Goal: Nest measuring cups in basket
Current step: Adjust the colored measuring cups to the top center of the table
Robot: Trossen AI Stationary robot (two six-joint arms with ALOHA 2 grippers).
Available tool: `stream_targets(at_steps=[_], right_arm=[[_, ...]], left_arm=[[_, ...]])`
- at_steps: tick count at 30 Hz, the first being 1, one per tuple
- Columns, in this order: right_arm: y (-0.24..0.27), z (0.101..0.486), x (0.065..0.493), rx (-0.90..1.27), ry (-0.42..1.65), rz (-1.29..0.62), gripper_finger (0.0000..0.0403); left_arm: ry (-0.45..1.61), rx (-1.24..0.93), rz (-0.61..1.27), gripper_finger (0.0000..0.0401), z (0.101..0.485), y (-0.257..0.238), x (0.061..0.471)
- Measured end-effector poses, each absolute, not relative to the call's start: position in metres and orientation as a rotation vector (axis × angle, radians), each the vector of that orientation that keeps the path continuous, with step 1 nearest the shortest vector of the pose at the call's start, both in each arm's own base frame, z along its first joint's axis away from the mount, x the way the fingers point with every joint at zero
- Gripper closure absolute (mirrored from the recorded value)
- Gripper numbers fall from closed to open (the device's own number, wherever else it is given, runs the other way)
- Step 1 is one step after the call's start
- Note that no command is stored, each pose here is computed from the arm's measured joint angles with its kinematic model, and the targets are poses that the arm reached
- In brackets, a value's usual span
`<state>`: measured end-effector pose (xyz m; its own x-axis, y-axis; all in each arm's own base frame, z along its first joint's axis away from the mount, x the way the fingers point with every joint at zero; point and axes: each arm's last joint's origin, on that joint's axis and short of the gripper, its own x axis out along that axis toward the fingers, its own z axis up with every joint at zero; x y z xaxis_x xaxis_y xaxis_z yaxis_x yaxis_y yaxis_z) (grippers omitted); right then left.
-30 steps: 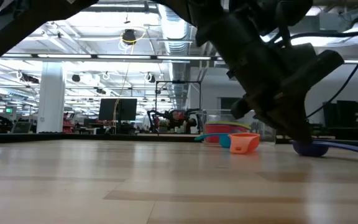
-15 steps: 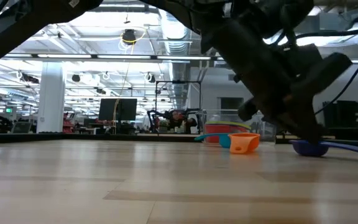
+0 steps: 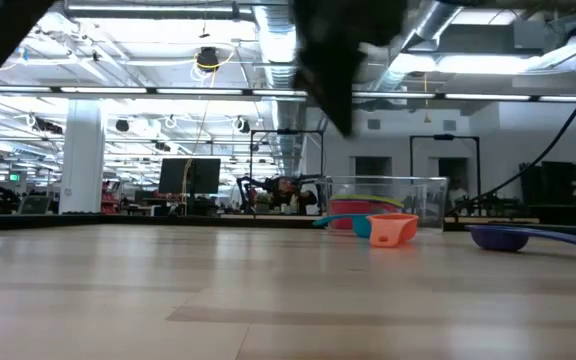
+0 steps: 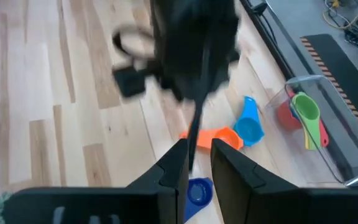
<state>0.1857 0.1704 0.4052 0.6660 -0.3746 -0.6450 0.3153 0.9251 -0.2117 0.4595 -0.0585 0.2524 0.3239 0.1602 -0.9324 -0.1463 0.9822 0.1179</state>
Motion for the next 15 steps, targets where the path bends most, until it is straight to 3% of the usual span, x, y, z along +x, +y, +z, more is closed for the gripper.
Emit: stream_targets(at_steps=[8, 15], right_arm=[[0.150, 0.396, 0.205, 0.031, 0.711, -0.566, 0.0310], [0.124, 0.363, 0.225, 0.183, 0.817, -0.751, 0.0310]], left_arm=[[1.410, 0.267, 0.522, 0.0401, 0.303, -0.041, 0.396], [1.388, 0.323, 0.570, 0.0401, 0.320, -0.032, 0.362]])
